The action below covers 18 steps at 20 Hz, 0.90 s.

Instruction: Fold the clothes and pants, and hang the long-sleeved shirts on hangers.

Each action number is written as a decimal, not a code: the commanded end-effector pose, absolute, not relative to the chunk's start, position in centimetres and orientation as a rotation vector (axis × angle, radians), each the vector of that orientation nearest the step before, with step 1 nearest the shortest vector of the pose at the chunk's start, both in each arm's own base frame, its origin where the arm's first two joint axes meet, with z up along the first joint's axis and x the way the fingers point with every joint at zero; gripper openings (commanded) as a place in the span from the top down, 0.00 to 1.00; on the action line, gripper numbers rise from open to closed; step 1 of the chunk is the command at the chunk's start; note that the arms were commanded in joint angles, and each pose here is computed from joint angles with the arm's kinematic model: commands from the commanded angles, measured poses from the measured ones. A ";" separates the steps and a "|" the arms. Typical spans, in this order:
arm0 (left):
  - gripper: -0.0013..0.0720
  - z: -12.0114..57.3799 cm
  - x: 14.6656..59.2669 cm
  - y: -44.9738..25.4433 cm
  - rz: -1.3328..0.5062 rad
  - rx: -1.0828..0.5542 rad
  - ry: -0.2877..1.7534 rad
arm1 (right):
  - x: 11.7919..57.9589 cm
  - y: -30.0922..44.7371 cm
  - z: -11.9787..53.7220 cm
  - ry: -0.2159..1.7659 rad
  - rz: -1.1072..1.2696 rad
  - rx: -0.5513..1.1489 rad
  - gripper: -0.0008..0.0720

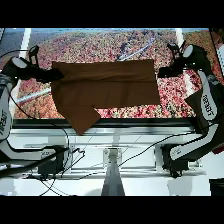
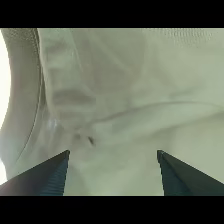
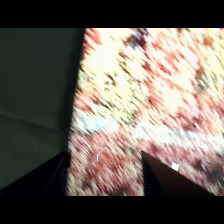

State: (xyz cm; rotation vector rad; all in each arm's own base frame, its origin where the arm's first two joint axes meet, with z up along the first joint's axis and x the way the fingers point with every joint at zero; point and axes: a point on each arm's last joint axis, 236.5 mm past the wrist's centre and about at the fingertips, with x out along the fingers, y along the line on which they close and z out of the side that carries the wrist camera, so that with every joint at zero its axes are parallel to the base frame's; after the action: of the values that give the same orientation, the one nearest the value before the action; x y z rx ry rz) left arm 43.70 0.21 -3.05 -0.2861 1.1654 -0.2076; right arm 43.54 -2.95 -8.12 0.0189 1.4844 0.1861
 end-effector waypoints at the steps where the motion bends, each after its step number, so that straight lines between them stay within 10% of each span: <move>1: 0.38 1.4 42.0 2.1 -0.193 -0.256 1.121 | 38.4 -4.6 -8.0 1.653 0.221 0.217 0.43; 12: 0.42 -5.2 23.8 8.4 0.082 -0.546 1.333 | 32.2 3.8 -12.5 1.566 0.543 0.773 0.43; 18: 0.42 -6.2 22.6 3.0 -0.072 -0.697 1.351 | 32.7 4.9 -10.9 1.474 0.634 0.743 0.94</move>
State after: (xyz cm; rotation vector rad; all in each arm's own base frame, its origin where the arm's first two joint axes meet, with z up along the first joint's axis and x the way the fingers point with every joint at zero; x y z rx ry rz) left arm 23.12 5.48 -5.98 -0.6176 1.3552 0.0034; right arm 32.25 4.09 -12.09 0.7384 1.5387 0.5792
